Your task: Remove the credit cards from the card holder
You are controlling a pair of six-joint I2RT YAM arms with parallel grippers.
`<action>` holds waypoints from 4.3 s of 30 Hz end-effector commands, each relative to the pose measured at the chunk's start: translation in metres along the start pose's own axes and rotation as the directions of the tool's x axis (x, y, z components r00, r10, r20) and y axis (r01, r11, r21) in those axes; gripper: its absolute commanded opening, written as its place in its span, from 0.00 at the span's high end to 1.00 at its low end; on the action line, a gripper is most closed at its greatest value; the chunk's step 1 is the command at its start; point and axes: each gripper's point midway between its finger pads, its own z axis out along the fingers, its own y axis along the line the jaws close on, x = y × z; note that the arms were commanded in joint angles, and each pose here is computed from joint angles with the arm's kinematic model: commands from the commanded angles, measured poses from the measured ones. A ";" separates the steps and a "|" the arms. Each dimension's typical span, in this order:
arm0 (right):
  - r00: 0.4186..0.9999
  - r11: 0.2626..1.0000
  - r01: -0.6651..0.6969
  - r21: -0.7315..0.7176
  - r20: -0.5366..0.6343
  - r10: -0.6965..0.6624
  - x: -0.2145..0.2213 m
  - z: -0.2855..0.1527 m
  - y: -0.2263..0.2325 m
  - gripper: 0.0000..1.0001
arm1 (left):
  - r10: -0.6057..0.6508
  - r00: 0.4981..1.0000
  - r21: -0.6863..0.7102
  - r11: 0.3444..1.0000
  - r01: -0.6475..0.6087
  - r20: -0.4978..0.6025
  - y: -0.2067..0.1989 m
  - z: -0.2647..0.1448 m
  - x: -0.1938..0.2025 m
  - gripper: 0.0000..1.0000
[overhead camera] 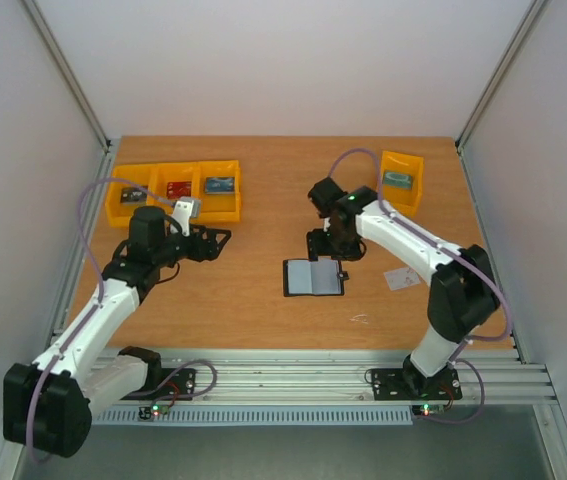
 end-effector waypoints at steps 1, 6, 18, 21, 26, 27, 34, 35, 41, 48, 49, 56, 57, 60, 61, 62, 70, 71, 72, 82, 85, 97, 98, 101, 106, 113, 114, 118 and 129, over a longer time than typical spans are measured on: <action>0.999 0.996 -0.034 0.081 0.003 0.033 -0.004 0.032 0.004 0.21 | -0.141 0.984 -0.031 0.989 0.146 0.112 0.003 -0.012 -0.009 0.14; 0.997 0.986 -0.061 0.158 -0.042 0.068 0.003 0.065 -0.006 0.20 | -0.145 0.981 -0.022 0.989 0.149 0.129 0.002 -0.017 -0.003 0.14; 0.977 0.988 -0.033 0.152 -0.204 0.064 0.026 0.119 -0.006 0.31 | -0.140 0.980 -0.002 0.990 0.141 0.143 0.001 -0.015 -0.004 0.14; 0.979 0.990 -0.031 0.135 -0.197 0.057 0.027 0.115 -0.005 0.50 | -0.127 0.983 0.002 0.992 0.128 0.136 0.000 -0.014 -0.003 0.14; 0.982 0.991 -0.027 0.128 -0.185 0.050 0.027 0.107 -0.004 0.80 | -0.120 0.983 0.021 0.993 0.118 0.138 -0.002 -0.012 -0.003 0.14; 0.982 0.992 -0.025 0.126 -0.183 0.048 0.026 0.106 -0.004 0.86 | -0.120 0.983 0.030 0.993 0.117 0.137 -0.004 -0.011 -0.003 0.14; 0.991 0.996 -0.017 0.086 -0.133 0.029 0.012 0.078 0.008 0.99 | -0.072 0.989 0.132 0.990 0.055 0.127 -0.024 -0.007 -0.004 0.15; 0.992 0.997 -0.013 0.081 -0.121 0.023 0.009 0.073 0.010 0.99 | -0.055 0.990 0.155 0.987 0.035 0.126 -0.030 -0.007 -0.003 0.15; 0.999 1.000 0.000 0.002 -0.049 0.000 -0.006 0.033 0.028 0.99 | 0.028 0.994 0.298 0.953 -0.059 0.106 -0.066 0.000 0.003 0.15; 0.995 0.996 0.060 -0.073 0.085 -0.053 -0.016 -0.038 0.055 0.99 | 0.120 0.988 0.478 0.866 -0.150 0.094 -0.115 0.005 0.008 0.05; 0.993 0.995 0.070 -0.077 0.100 -0.062 -0.016 -0.045 0.060 0.99 | 0.120 0.988 0.489 0.859 -0.153 0.098 -0.120 0.006 0.005 0.01; 0.965 0.985 0.167 -0.051 0.213 -0.153 -0.019 -0.092 0.091 0.99 | 0.035 0.995 0.481 0.874 -0.074 0.089 -0.135 0.023 -0.023 0.01; 0.959 0.982 0.178 -0.061 0.234 -0.160 -0.020 -0.100 0.097 0.99 | 0.027 0.996 0.484 0.873 -0.065 0.085 -0.136 0.024 -0.024 0.01; 0.946 0.974 0.213 -0.075 0.265 -0.187 -0.019 -0.113 0.110 0.99 | 0.032 0.994 0.505 0.859 -0.080 0.102 -0.142 0.022 -0.027 0.01; 0.942 0.970 0.229 -0.081 0.272 -0.199 -0.018 -0.116 0.114 0.99 | 0.032 0.994 0.502 0.861 -0.082 0.107 -0.142 0.022 -0.028 0.01; 0.935 0.965 0.248 -0.085 0.282 -0.216 -0.018 -0.119 0.119 0.99 | 0.026 0.994 0.491 0.868 -0.076 0.108 -0.140 0.023 -0.028 0.01; 0.886 0.920 0.366 -0.138 0.355 -0.299 -0.014 -0.148 0.136 0.94 | 0.059 0.984 0.521 0.842 -0.139 0.167 -0.152 0.009 -0.039 0.96; 0.877 0.913 0.382 -0.146 0.369 -0.308 -0.013 -0.154 0.137 0.88 | 0.080 0.978 0.531 0.829 -0.173 0.194 -0.156 0.003 -0.043 0.99; 0.867 0.907 0.394 -0.150 0.388 -0.312 -0.013 -0.161 0.137 0.78 | 0.109 0.966 0.529 0.819 -0.220 0.233 -0.160 -0.002 -0.049 1.00; 0.653 0.775 0.620 -0.123 0.628 -0.423 0.012 -0.262 0.121 0.24 | 0.348 0.666 0.367 0.624 -0.690 0.660 -0.209 -0.088 -0.105 1.00; 0.565 0.688 0.712 -0.142 0.698 -0.441 0.033 -0.295 0.120 0.18 | 0.354 0.594 0.347 0.558 -0.754 0.722 -0.223 -0.112 -0.108 1.00; 0.296 0.524 0.851 -0.036 0.856 -0.424 0.069 -0.361 0.107 0.05 | 0.348 0.420 0.302 0.344 -0.889 0.838 -0.256 -0.168 -0.103 1.00; 0.287 0.525 0.851 -0.025 0.859 -0.424 0.069 -0.364 0.106 0.05 | 0.346 0.410 0.294 0.341 -0.893 0.844 -0.257 -0.170 -0.104 1.00; 0.283 0.530 0.848 -0.014 0.857 -0.430 0.065 -0.364 0.107 0.03 | 0.342 0.399 0.298 0.311 -0.902 0.851 -0.261 -0.177 -0.101 1.00; 0.257 0.503 0.864 0.005 0.855 -0.450 0.061 -0.364 0.115 0.01 | 0.335 0.381 0.291 0.289 -0.912 0.862 -0.265 -0.189 -0.100 1.00; 0.325 0.459 0.885 -0.080 0.811 -0.486 0.057 -0.350 0.137 0.01 | 0.320 0.382 0.291 0.298 -0.909 0.867 -0.268 -0.197 -0.103 1.00; 0.335 0.448 0.889 -0.095 0.803 -0.494 0.057 -0.346 0.140 0.01 | 0.318 0.382 0.292 0.296 -0.910 0.868 -0.269 -0.197 -0.102 1.00; 0.336 0.393 0.909 -0.137 0.798 -0.501 0.060 -0.340 0.154 0.01 | 0.311 0.380 0.293 0.291 -0.911 0.871 -0.271 -0.200 -0.103 1.00; 0.364 0.228 0.931 -0.286 0.782 -0.505 0.092 -0.341 0.169 0.01 | 0.284 0.487 0.373 0.373 -0.850 0.826 -0.268 -0.182 -0.119 1.00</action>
